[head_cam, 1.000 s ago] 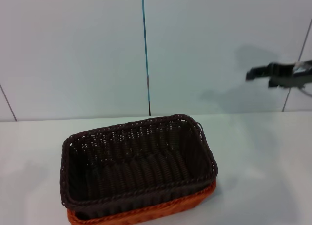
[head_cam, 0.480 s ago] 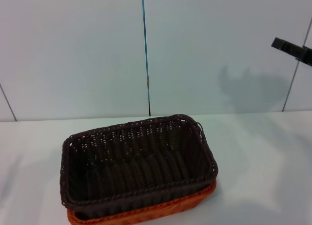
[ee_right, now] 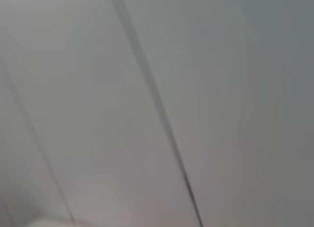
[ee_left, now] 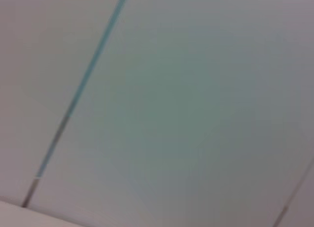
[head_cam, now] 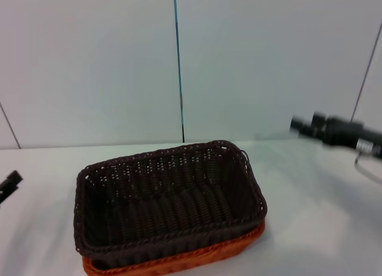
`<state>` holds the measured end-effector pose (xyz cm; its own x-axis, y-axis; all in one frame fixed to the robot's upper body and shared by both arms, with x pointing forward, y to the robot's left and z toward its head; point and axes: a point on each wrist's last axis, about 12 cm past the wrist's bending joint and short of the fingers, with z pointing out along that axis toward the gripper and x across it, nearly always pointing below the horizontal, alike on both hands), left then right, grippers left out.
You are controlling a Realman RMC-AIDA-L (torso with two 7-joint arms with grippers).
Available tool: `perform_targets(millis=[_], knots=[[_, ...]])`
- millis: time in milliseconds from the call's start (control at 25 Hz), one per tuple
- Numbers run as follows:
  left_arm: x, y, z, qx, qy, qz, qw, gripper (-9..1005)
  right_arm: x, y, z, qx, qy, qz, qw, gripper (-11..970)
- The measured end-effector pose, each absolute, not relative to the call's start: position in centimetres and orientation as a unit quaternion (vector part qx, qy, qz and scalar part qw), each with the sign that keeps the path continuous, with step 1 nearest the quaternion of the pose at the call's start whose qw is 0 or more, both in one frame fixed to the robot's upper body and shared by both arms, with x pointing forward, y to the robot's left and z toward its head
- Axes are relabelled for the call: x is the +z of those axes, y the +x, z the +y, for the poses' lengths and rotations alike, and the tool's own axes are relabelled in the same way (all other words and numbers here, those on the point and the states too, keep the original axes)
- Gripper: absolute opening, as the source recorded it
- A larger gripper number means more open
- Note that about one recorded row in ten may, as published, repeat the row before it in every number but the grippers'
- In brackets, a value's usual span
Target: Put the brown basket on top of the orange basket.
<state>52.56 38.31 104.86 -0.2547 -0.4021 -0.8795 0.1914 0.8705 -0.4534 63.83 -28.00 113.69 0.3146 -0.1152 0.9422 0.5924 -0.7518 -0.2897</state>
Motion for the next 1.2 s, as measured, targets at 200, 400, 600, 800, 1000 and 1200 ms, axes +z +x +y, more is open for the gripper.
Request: perform_targets(millis=[200, 400, 600, 800, 1000, 1200], knots=[[104.4, 52.4, 36.8, -0.249, -0.035, 0.747, 0.615, 844, 109.6, 62.3, -27.1, -0.56, -0.757, -0.226, 0.25, 766], [104.2, 52.2, 35.2, -0.248, 0.009, 0.735, 0.631, 844, 107.7, 62.0, -26.5, -0.558, -0.771, -0.232, 0.201, 766], [104.2, 52.5, 34.4, -0.236, 0.027, 0.726, 0.645, 844, 108.1, 62.2, -27.1, -0.577, -0.764, -0.214, 0.196, 766], [104.3, 53.3, 34.1, -0.216, 0.014, 0.718, 0.661, 844, 108.4, 62.4, -28.0, -0.603, -0.754, -0.197, 0.167, 766], [104.3, 54.4, 33.9, -0.2, 0.014, 0.728, 0.655, 845, 108.9, 62.6, -29.2, -0.624, -0.749, -0.161, 0.154, 766], [104.4, 55.3, 33.5, -0.185, 0.018, 0.734, 0.653, 845, 109.8, 62.7, -31.0, -0.656, -0.734, -0.116, 0.136, 766]])
